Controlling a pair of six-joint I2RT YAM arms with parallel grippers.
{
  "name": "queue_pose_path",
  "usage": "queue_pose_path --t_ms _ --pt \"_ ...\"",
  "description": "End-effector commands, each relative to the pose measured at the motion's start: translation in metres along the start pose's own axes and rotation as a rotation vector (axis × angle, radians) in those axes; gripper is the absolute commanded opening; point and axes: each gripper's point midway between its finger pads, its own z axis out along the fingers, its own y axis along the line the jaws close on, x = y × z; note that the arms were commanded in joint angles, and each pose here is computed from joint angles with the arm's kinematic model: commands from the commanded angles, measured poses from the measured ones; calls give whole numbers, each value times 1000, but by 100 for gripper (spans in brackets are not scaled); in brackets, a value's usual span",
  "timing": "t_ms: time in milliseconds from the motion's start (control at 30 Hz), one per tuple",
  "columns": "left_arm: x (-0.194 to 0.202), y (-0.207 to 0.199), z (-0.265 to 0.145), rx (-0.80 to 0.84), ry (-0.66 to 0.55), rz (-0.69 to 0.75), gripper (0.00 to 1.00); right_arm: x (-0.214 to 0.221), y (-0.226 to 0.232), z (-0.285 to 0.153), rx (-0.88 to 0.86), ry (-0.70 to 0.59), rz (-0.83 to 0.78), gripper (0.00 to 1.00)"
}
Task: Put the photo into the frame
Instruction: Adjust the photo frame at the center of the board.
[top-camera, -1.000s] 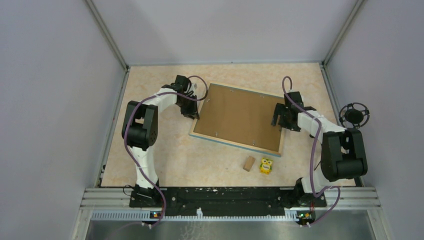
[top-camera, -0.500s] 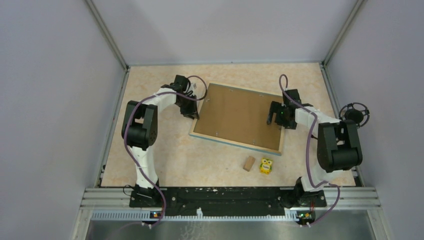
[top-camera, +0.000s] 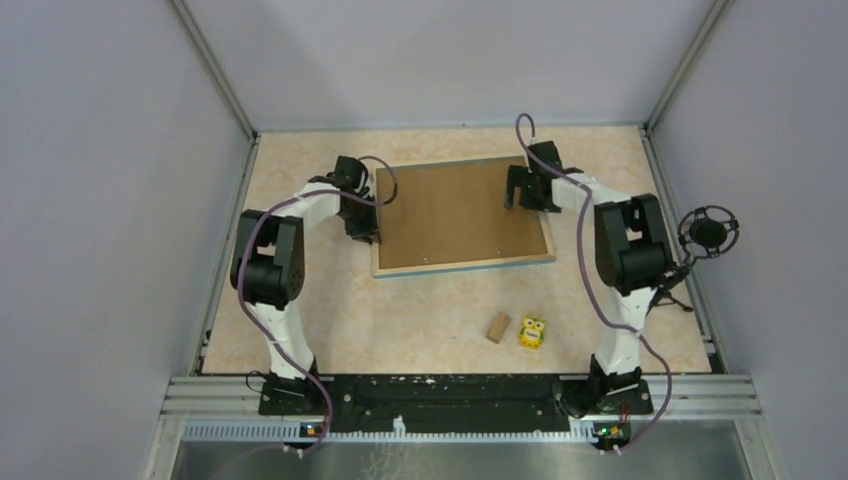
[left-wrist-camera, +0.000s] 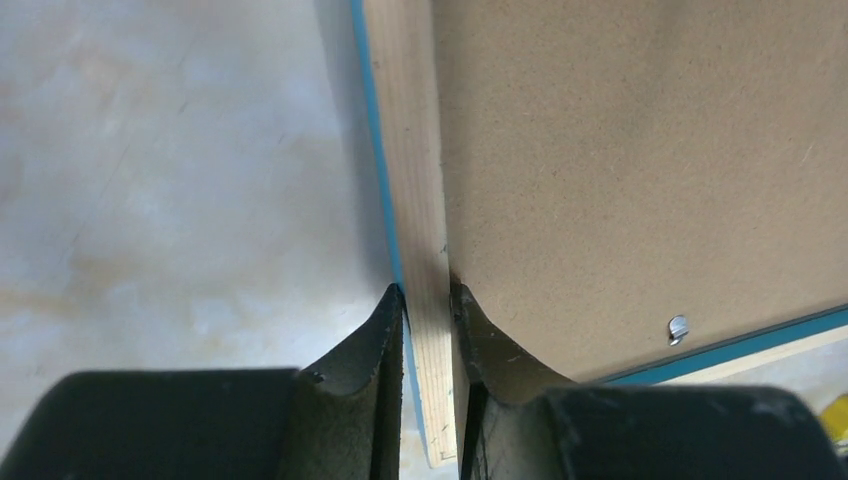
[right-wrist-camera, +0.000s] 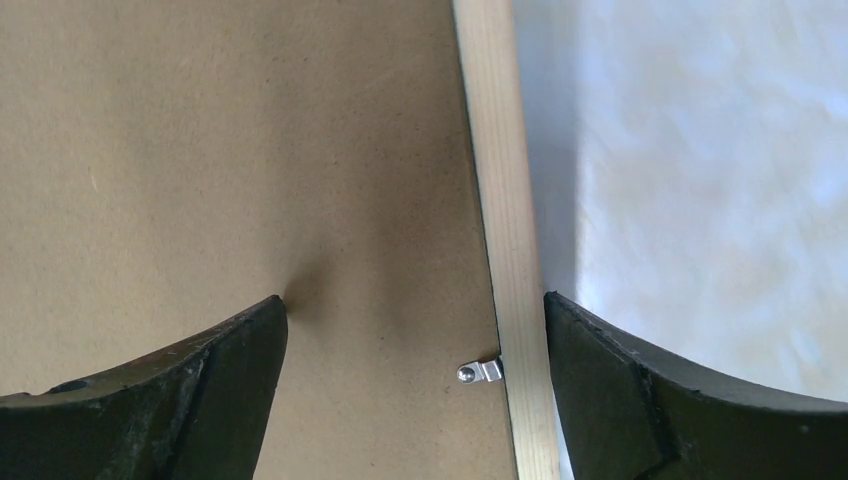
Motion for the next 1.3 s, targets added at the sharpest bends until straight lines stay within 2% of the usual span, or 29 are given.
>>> queue_pose_path --t_ms 0,167,333,400,500,633,733,833,867,933,1033,1167,1267 --pt "70 -2 3 1 155 -70 22 -7 125 4 -278 -9 -112 93" --pt "129 -4 -21 40 117 -140 23 -5 174 9 -360 -8 -189 94" --pt "176 -31 -38 131 71 -150 32 -14 225 -18 -491 -15 -177 98" --pt "175 -34 -49 136 30 -155 42 -22 247 -30 -552 -18 -167 99" --pt "158 -41 -74 159 -58 -107 66 -41 268 -50 -590 -15 -169 99" --pt "130 -53 -106 190 -177 -2 97 -52 256 -67 -512 4 -210 99" --pt "102 -63 -128 191 -267 54 98 -56 222 -85 -362 -20 -220 99" --pt "63 -72 -149 168 -369 99 99 -44 190 -110 -291 -36 -204 99" --pt "50 -72 -154 155 -397 109 99 -36 181 -115 -275 -39 -182 99" --pt "24 -72 -160 126 -436 110 98 -19 159 -118 -192 -25 -19 99" --pt "-10 -65 -157 71 -451 62 98 19 163 -134 -212 0 57 99" --pt "-39 -50 -133 13 -435 44 98 54 160 -136 -198 25 159 99" --pt "-57 -36 -121 -12 -454 36 98 83 165 -127 -212 61 151 99"
